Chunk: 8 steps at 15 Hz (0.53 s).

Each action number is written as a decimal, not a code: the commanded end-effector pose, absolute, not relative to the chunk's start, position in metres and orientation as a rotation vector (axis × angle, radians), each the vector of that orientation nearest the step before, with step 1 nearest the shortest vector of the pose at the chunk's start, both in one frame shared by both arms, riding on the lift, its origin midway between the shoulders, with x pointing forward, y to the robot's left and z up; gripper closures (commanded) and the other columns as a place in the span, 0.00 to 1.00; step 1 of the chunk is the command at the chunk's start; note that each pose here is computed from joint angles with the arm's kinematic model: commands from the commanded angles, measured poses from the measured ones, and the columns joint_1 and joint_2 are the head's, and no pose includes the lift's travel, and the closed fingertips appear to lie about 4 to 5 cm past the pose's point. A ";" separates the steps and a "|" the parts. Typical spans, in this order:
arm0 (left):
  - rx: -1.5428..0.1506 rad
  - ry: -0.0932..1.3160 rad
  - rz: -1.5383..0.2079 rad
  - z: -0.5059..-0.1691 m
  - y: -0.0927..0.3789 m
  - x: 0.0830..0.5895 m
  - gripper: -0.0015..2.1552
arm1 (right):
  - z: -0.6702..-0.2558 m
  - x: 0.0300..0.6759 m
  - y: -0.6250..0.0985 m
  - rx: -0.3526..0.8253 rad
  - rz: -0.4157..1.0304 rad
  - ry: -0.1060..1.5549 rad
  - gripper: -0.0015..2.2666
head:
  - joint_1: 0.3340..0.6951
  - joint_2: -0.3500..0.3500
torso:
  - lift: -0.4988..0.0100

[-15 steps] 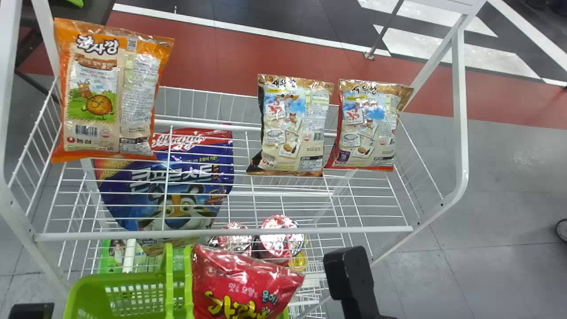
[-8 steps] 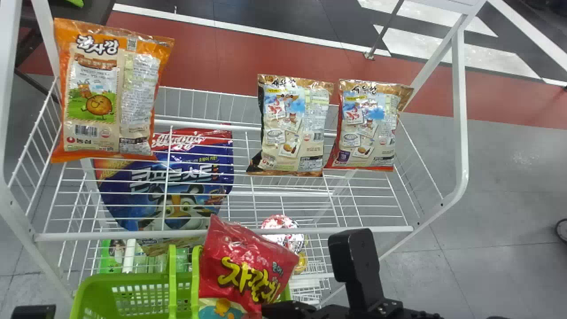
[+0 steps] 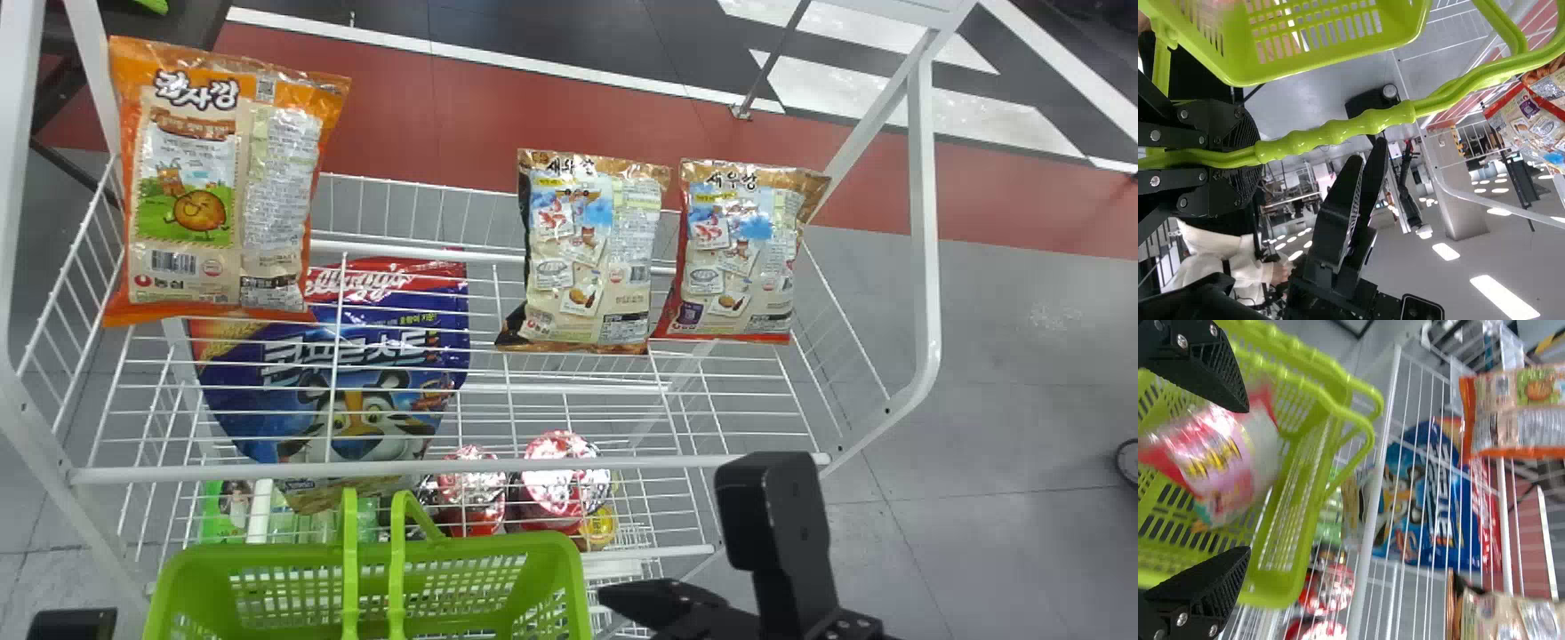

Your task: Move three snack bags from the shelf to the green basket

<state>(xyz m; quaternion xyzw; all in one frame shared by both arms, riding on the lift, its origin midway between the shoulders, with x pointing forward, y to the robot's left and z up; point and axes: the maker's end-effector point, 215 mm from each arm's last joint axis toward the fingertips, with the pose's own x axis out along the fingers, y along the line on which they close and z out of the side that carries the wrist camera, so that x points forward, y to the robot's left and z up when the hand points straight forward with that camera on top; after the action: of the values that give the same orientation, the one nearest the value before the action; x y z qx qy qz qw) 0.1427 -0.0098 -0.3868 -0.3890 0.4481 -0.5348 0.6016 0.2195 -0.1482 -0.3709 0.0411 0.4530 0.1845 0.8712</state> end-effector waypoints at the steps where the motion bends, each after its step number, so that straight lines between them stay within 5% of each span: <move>1: -0.901 1.039 -1.239 -0.387 -0.010 0.142 0.91 | -0.384 0.217 -0.176 0.042 0.302 0.981 0.02 | 1.00 0.00 | 0.89; 4: -0.903 1.039 -1.235 -0.388 -0.010 0.142 0.91 | -0.409 0.224 -0.199 0.029 0.243 1.001 0.03 | 1.00 0.00 | 0.89; 8: -0.900 1.049 -1.228 -0.391 -0.011 0.140 0.91 | -0.346 0.353 -0.202 0.058 0.262 0.483 0.04 | 1.00 0.00 | 0.89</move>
<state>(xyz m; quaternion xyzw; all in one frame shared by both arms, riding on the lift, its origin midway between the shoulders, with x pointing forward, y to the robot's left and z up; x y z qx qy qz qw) 0.1403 -0.0107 -0.3900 -0.3891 0.4513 -0.5310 0.6025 0.3181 -0.1982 -0.3722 0.0260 0.3192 0.1302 0.9383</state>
